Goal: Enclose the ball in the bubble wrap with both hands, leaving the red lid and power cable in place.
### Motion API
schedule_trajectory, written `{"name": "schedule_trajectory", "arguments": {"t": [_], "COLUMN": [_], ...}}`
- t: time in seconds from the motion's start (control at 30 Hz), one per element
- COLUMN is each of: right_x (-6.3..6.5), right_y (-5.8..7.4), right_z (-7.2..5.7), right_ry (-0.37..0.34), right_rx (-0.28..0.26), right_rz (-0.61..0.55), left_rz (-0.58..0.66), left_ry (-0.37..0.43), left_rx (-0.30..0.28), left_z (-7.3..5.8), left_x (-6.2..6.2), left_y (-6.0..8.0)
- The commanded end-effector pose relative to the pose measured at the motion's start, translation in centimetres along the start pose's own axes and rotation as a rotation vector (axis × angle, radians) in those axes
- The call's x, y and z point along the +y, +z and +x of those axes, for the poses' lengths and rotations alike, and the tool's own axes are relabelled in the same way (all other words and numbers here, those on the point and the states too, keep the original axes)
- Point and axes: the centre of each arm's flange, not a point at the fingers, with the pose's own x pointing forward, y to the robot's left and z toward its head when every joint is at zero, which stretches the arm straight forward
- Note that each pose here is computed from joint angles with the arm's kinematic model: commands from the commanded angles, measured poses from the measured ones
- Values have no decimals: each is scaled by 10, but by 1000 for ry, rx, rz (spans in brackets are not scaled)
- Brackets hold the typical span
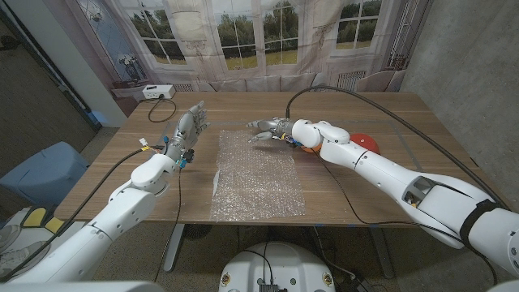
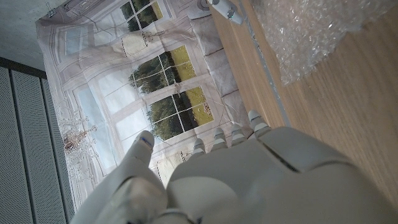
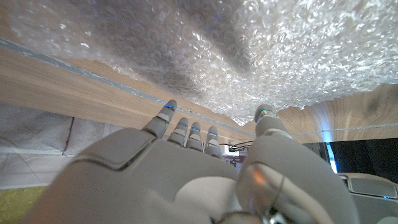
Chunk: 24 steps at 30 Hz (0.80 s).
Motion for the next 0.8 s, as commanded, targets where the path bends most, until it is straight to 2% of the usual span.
{"name": "schedule_trajectory", "arguments": {"t": [0.03,0.43,0.63,0.8], "right_x": [13,20,24,32], "right_y": [2,5,6,4], "right_z": [10,19,19,16], "right_ry": [57,69,23,-46], "right_rx": [39,82,79,63], "right_rz": [-51,-80,-109,-142], "left_rz": [-1,-3,-4,-3], "left_ry": [-5,-6,-8,-8], "left_rx": [-2,-8,-4,-1], "left_z": [1,0,-1,-1], "left_x": [4,7,9,11], "left_y": [-1,0,-1,-2]}}
